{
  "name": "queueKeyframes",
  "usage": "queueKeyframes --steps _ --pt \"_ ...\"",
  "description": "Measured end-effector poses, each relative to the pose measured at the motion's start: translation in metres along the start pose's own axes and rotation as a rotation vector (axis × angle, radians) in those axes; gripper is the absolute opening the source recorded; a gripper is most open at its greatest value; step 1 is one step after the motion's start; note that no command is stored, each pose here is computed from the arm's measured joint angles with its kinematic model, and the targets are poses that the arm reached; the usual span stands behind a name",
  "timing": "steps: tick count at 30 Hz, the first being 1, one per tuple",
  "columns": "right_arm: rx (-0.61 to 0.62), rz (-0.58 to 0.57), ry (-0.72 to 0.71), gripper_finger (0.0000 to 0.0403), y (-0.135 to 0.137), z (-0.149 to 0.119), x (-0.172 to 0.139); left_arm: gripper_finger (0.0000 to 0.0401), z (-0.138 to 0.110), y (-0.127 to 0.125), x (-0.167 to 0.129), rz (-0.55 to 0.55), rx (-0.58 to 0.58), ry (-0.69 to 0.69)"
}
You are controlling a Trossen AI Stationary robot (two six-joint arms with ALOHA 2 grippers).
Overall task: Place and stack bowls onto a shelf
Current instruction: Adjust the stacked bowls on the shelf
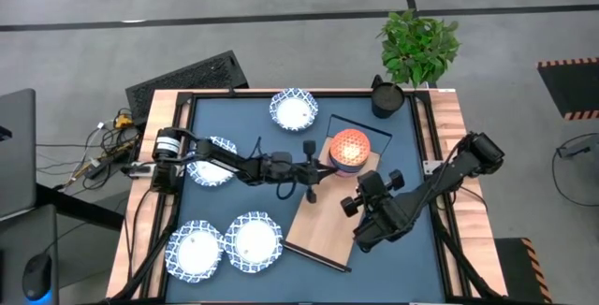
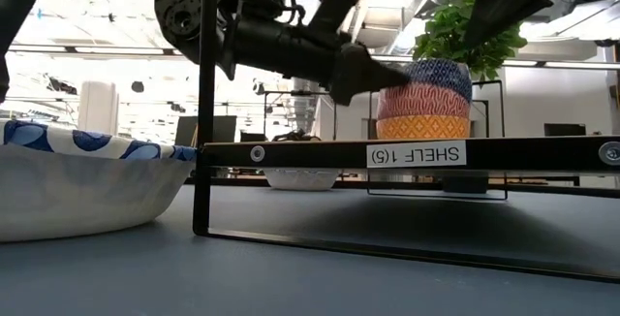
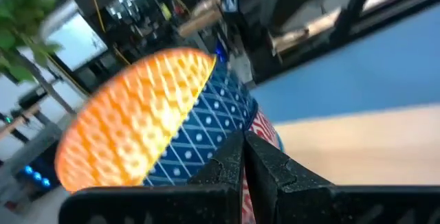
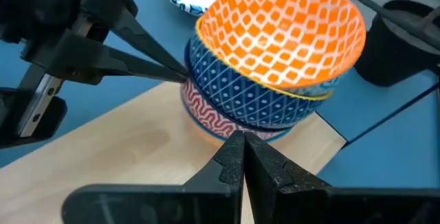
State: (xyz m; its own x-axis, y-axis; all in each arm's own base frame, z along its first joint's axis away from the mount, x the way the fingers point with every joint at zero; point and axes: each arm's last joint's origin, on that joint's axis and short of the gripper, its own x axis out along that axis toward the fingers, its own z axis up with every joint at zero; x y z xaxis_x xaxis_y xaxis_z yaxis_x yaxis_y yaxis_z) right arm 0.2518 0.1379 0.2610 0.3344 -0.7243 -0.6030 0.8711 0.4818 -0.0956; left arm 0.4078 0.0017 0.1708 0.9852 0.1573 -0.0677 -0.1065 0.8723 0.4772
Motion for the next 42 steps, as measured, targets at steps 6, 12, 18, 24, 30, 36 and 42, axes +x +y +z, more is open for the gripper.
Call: queueKeyframes --steps 6,12,18,24,30,36,42 --pt "0.006 0.002 0.015 0.0026 0.000 -0.001 0.000 0.0000 -0.012 -0.005 0.000 -0.030 -0.020 0.097" --pt "0.000 -0.004 -0.001 0.0031 -0.001 0.000 0.000 0.0000 -0.011 -0.004 0.000 0.000 -0.013 0.099" --pt "-0.004 -0.092 0.002 0.0028 -0.010 0.006 0.006 0.0000 -0.010 -0.006 -0.001 0.006 -0.045 0.101" --pt "0.025 -0.137 0.018 0.0028 -0.012 0.013 0.015 0.0000 0.031 0.003 -0.014 0.100 0.037 0.031" --pt "0.063 -0.089 -0.043 0.0036 -0.014 0.030 0.019 0.0000 0.053 0.025 -0.032 0.134 -0.014 0.088" --pt "0.103 -0.023 -0.115 0.0037 -0.024 0.057 0.011 0.0000 0.083 0.076 -0.080 0.165 0.035 0.265" --pt "0.142 0.000 -0.112 0.0055 -0.041 0.072 0.004 0.0031 0.052 0.141 -0.113 0.144 -0.167 0.469"
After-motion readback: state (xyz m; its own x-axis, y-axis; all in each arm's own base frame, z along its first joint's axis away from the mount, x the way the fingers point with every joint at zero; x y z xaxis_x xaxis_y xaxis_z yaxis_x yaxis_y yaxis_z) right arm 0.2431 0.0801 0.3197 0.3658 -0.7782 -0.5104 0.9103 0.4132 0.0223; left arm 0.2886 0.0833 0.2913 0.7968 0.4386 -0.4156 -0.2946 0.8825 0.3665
